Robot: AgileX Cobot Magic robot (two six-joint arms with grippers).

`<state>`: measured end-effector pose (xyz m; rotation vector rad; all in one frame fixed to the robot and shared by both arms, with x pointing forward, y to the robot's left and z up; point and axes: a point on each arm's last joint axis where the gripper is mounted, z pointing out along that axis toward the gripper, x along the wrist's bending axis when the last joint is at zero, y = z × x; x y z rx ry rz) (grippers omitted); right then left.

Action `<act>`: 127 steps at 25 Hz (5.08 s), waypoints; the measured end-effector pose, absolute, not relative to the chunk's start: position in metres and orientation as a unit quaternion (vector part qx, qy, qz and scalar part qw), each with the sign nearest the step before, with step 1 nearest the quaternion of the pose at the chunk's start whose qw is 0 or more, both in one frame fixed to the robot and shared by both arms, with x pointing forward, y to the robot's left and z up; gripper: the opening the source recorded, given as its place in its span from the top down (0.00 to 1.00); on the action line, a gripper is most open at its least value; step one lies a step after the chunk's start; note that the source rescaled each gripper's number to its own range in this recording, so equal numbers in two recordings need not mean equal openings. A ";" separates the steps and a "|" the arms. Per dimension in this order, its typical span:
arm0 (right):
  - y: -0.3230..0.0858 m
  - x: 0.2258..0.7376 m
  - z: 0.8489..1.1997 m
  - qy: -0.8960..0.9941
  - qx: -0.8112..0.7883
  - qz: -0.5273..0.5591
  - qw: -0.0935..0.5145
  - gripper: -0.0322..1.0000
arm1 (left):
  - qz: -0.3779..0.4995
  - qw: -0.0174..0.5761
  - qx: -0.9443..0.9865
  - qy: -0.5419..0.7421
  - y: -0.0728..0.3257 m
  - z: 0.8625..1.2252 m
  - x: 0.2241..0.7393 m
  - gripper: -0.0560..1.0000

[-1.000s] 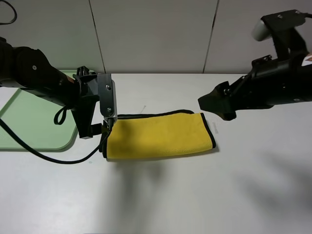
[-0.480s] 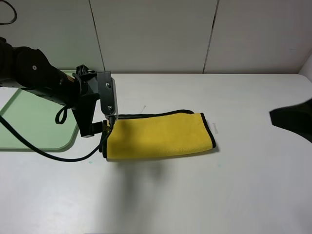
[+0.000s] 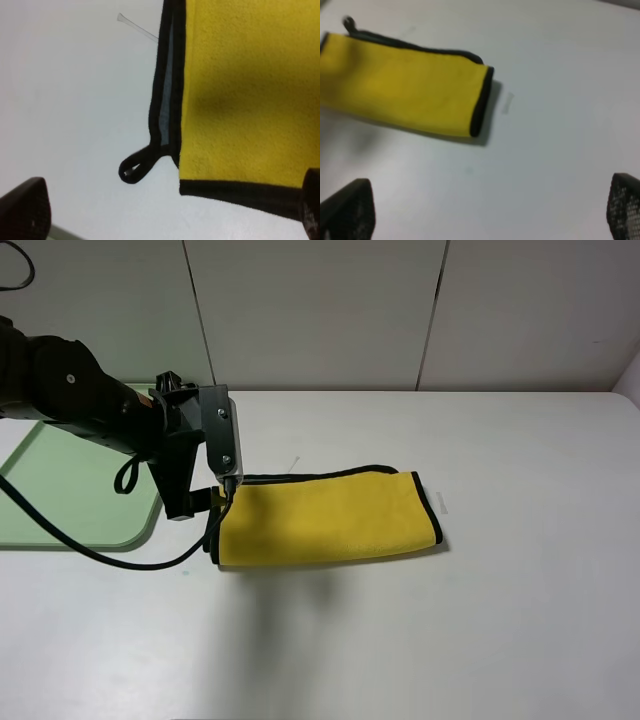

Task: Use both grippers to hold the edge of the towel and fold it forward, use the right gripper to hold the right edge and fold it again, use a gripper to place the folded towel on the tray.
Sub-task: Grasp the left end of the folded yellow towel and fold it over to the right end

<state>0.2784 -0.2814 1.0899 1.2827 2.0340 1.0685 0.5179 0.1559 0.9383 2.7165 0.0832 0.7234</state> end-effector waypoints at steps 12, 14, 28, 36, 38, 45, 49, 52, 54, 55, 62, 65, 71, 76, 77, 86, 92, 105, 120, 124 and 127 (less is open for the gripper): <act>-0.298 0.239 1.053 0.718 0.455 0.456 0.264 0.00 | 0.256 0.164 0.952 0.029 0.156 0.939 0.518 0.00; -0.300 0.236 1.053 0.713 0.452 0.464 0.269 0.00 | 0.256 0.164 0.952 0.029 0.156 0.939 0.518 0.00; -0.299 0.235 1.053 0.694 0.478 0.457 0.285 0.00 | 0.257 0.165 0.952 0.029 0.156 0.939 0.518 0.00; -0.299 0.235 1.053 0.628 0.562 0.417 0.340 0.00 | 0.257 0.165 0.952 0.029 0.156 0.939 0.518 0.00; -0.298 0.235 1.053 0.612 0.579 0.408 0.352 0.00 | 0.257 0.165 0.952 0.029 0.156 0.939 0.518 0.00; -0.298 0.235 1.053 0.582 0.610 0.389 0.372 0.00 | 0.257 0.165 0.952 0.029 0.156 0.939 0.518 0.00; -0.298 0.235 1.053 0.582 0.610 0.389 0.372 0.00 | 0.261 0.166 0.951 0.030 0.156 0.939 0.519 0.00; -0.298 0.235 1.053 0.582 0.610 0.389 0.372 0.00 | 0.260 0.167 0.950 0.033 0.156 0.939 0.519 0.00; -0.298 0.235 1.053 0.582 0.610 0.389 0.372 0.00 | 0.260 0.169 0.950 0.040 0.156 0.939 0.519 0.00; -0.298 0.235 1.053 0.582 0.610 0.389 0.372 0.00 | 0.260 0.171 0.949 0.046 0.156 0.939 0.519 0.00; -0.298 0.235 1.053 0.582 0.610 0.389 0.372 0.00 | 0.251 0.197 0.938 0.133 0.155 0.940 0.521 0.00; -0.298 0.235 1.053 0.582 0.610 0.389 0.372 0.00 | 0.238 0.220 0.922 0.213 0.155 0.941 0.522 0.00; -0.298 0.235 1.053 0.582 0.610 0.389 0.372 0.00 | 0.176 0.272 0.840 0.435 0.155 0.941 0.521 0.00; -0.298 0.235 1.053 0.582 0.610 0.389 0.372 0.00 | 0.119 0.289 0.758 0.573 0.156 0.939 0.520 0.00; -0.298 0.235 1.053 0.582 0.610 0.389 0.372 0.00 | 0.110 0.288 0.745 0.591 0.156 0.939 0.519 0.00; -0.298 0.235 1.053 0.582 0.610 0.389 0.372 0.00 | 0.065 0.259 0.709 0.653 0.157 0.931 0.513 0.00; -0.298 0.235 1.053 0.582 0.610 0.389 0.372 0.00 | 0.040 0.198 0.717 0.668 0.156 0.891 0.515 0.00; -0.298 0.235 1.053 0.582 0.610 0.389 0.372 0.00 | 0.040 0.180 0.717 0.672 0.155 0.866 0.519 0.00; -0.298 0.235 1.053 0.582 0.610 0.389 0.372 0.00 | 0.046 0.184 0.722 0.665 0.154 0.864 0.522 0.16; -0.298 0.235 1.053 0.582 0.610 0.389 0.372 0.00 | 0.046 0.179 0.732 0.655 0.154 0.863 0.521 0.18; -0.298 0.235 1.053 0.582 0.610 0.389 0.372 0.00 | 0.044 0.172 0.741 0.647 0.153 0.861 0.522 0.19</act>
